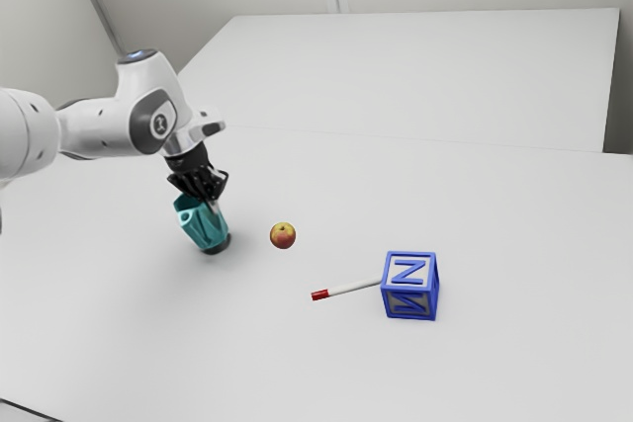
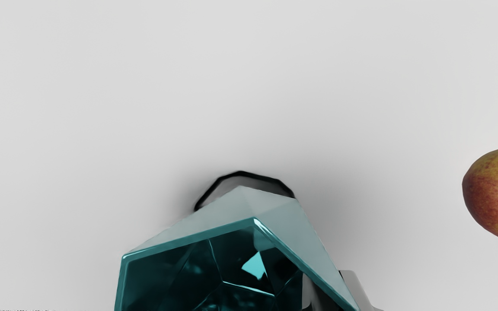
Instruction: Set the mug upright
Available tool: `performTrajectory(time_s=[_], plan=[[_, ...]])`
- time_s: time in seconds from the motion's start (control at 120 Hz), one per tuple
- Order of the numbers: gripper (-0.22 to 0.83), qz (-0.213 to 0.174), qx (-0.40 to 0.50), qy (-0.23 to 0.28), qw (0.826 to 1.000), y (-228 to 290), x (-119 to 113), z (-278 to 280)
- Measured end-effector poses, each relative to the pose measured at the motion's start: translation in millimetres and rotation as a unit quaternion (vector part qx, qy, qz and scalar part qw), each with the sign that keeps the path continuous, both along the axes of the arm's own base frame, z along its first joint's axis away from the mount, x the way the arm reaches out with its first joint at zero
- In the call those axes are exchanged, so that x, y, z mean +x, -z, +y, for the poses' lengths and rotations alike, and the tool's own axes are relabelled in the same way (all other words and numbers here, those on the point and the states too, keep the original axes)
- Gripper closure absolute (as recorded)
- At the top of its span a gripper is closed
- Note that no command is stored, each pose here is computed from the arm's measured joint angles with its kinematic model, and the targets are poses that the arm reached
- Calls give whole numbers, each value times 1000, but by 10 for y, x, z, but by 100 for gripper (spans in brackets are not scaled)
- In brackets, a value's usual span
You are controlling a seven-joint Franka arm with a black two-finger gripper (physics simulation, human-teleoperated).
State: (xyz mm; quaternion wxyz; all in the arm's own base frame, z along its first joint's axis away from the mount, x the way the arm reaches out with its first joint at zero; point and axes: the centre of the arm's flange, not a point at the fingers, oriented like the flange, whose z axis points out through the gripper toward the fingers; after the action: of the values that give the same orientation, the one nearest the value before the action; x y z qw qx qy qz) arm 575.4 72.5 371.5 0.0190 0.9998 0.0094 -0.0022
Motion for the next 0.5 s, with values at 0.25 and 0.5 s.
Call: performTrajectory(time_s=[0.25, 0.5], plan=[[75, 7, 0, -27, 1000, 101, 11, -9], [30, 3, -3, -39, 999, 43, 19, -72]])
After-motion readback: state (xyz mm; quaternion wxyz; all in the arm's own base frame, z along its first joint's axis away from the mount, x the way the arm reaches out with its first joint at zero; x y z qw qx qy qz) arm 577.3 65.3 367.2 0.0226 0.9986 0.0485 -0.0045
